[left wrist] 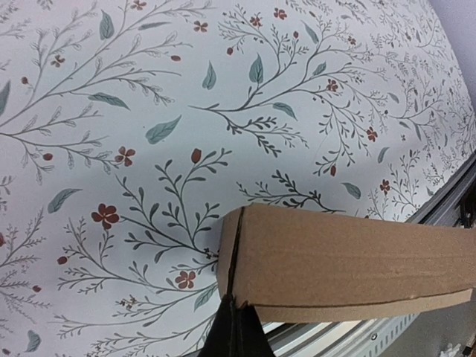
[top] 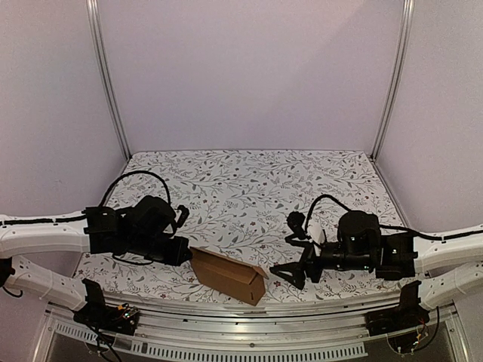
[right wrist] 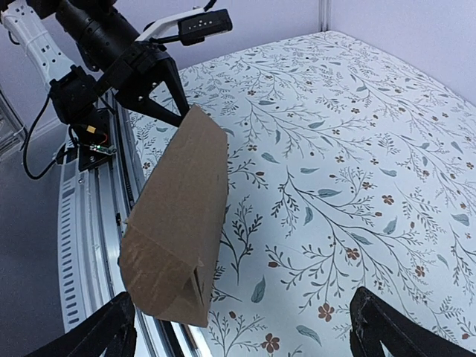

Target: Fold the paper box

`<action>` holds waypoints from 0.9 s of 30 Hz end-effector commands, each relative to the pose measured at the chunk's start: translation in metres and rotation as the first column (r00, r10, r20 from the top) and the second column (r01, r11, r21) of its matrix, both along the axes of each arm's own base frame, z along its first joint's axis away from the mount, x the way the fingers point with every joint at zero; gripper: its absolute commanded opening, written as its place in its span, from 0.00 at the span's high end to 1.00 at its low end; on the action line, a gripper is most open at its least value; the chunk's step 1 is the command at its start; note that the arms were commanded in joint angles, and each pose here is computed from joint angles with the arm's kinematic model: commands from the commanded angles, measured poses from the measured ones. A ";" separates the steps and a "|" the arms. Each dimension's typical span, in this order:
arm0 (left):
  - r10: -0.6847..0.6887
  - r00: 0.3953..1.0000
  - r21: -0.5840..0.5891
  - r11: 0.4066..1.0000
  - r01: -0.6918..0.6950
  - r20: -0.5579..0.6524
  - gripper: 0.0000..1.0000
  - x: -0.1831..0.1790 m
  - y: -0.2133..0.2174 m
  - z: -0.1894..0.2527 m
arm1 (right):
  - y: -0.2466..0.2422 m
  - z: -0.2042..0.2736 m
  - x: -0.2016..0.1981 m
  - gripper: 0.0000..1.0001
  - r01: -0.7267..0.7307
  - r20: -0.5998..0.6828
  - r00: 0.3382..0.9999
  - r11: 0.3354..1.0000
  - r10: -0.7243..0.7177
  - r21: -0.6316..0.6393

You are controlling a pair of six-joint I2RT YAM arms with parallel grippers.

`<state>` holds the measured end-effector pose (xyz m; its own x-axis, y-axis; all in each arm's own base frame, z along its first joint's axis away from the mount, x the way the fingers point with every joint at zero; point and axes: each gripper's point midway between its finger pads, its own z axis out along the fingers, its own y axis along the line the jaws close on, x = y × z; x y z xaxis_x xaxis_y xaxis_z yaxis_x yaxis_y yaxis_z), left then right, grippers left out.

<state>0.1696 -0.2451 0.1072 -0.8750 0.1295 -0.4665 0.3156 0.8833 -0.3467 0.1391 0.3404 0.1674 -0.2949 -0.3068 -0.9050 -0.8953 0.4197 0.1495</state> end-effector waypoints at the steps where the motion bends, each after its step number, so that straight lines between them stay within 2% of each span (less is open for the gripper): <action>1: 0.081 0.997 0.022 0.996 -0.081 0.009 1.00 0.006 0.004 -0.002 | -0.037 0.003 0.017 0.01 0.169 -0.010 0.985 0.980 -0.171 -0.109; 6: 0.164 0.986 0.023 0.986 -0.165 0.026 1.00 0.011 0.005 -0.001 | -0.033 0.026 -0.001 0.01 0.053 -0.014 0.998 0.996 -0.054 -0.070; 10: 0.216 0.975 0.027 0.976 -0.218 0.058 1.00 0.015 0.006 0.002 | -0.028 0.026 -0.004 0.02 0.035 -0.008 0.999 0.992 -0.036 -0.123; 20: 0.294 0.947 0.032 0.953 -0.300 0.129 1.00 0.016 0.007 0.015 | -0.002 0.012 -0.013 0.11 -0.002 0.080 0.997 0.971 0.022 -0.241; 22: 0.311 0.941 0.027 0.948 -0.317 0.136 1.00 0.016 0.008 0.016 | 0.001 0.004 -0.012 0.14 0.008 0.077 0.997 0.965 0.013 -0.264; 27: 0.319 0.937 0.034 0.945 -0.327 0.142 1.00 0.014 0.006 0.013 | -0.006 -0.011 0.011 0.21 0.142 0.140 0.985 0.939 -0.102 -0.312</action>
